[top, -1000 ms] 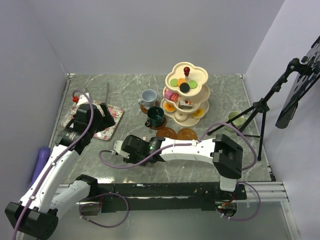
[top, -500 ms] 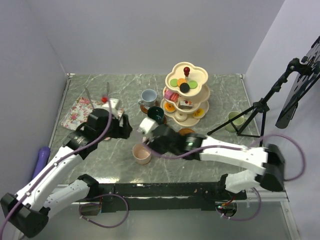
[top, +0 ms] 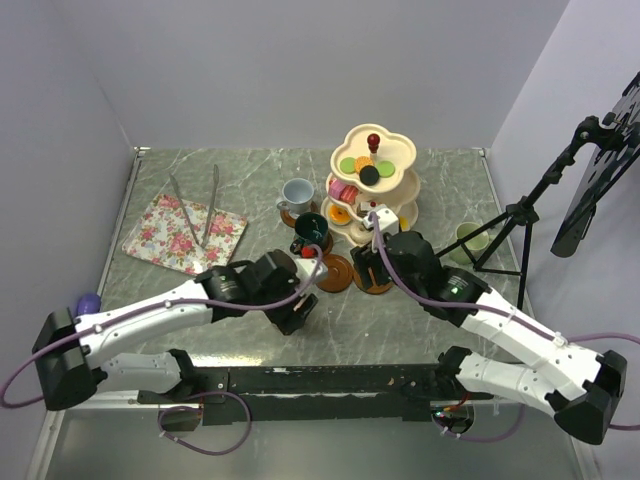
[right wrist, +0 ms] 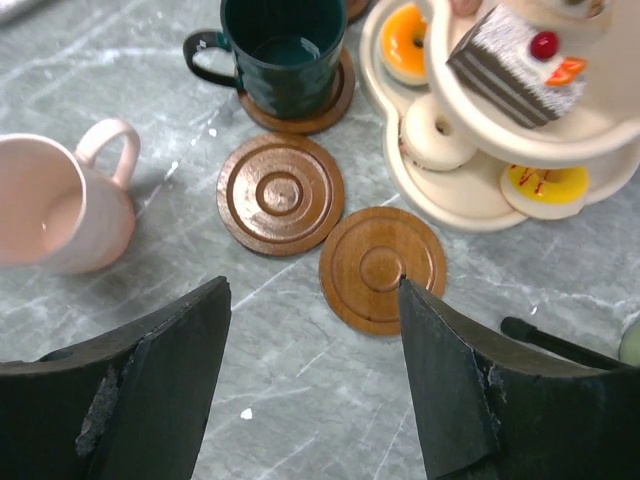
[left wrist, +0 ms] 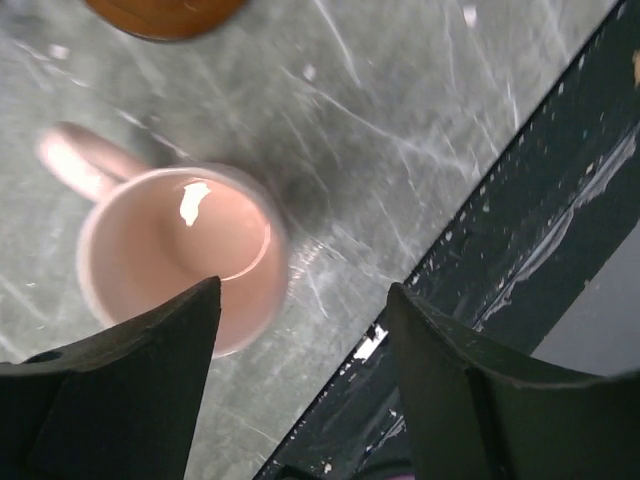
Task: Serve the afternoon tea
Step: Pick up the cup at the center of the board.
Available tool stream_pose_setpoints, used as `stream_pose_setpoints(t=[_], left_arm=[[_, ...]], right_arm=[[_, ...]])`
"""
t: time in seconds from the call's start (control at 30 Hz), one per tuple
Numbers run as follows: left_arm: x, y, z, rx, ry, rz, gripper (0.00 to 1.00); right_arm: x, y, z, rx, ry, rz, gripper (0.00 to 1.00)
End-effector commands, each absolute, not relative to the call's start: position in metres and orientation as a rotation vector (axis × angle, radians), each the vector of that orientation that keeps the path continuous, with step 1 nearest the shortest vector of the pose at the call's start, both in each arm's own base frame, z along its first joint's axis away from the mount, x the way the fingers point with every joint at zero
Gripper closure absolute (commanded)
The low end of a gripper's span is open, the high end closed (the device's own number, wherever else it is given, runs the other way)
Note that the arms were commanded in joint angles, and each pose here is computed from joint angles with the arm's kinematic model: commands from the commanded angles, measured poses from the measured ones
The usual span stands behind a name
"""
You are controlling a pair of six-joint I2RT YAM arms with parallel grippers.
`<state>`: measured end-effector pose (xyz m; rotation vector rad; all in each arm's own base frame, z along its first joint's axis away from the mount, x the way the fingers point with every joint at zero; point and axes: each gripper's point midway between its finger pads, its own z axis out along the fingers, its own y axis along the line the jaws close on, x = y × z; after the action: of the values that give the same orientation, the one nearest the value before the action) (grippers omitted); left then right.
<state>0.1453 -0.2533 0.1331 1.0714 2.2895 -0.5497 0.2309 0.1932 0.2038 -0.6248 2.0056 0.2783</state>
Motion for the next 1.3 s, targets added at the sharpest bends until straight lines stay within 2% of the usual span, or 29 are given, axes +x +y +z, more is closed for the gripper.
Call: stream_pose_setpoints(t=[0.0, 0.13, 0.2, 0.27, 0.37, 0.4, 0.63, 0.87, 1.1, 1.27], left_arm=[[0.142, -0.257, 0.120, 1.138, 2.325, -0.480, 0.31], [0.135, -0.260, 0.092, 1.184, 2.452, -0.442, 0.38], [0.133, -0.261, 0.079, 1.191, 2.503, -0.418, 0.44], [0.134, -0.263, 0.069, 1.162, 2.552, -0.388, 0.61], [0.141, -0.268, 0.066, 1.052, 2.612, -0.347, 0.95], [0.140, -0.270, 0.068, 1.006, 2.643, -0.348, 0.99], [0.185, -0.238, 0.086, 0.254, 2.780, -0.026, 0.99], [0.240, -0.221, 0.104, -0.423, 2.677, -0.218, 0.99], [0.287, -0.195, 0.102, -0.929, 2.491, -0.294, 0.86], [0.315, -0.183, 0.107, -1.022, 2.410, -0.305, 0.73]], right_arm=[[0.232, 0.193, 0.221, -0.571, 1.950, 0.348, 0.25], [0.230, 0.190, 0.222, -0.555, 1.946, 0.362, 0.25], [0.230, 0.190, 0.222, -0.554, 1.943, 0.368, 0.25], [0.229, 0.189, 0.223, -0.560, 1.935, 0.370, 0.25], [0.230, 0.186, 0.224, -0.574, 1.926, 0.358, 0.25], [0.230, 0.186, 0.225, -0.579, 1.918, 0.358, 0.25], [0.235, 0.188, 0.227, -0.570, 1.899, 0.357, 0.25], [0.234, 0.187, 0.220, -0.567, 1.912, 0.355, 0.25], [0.236, 0.185, 0.220, -0.564, 1.915, 0.339, 0.25], [0.238, 0.185, 0.217, -0.564, 1.921, 0.329, 0.25]])
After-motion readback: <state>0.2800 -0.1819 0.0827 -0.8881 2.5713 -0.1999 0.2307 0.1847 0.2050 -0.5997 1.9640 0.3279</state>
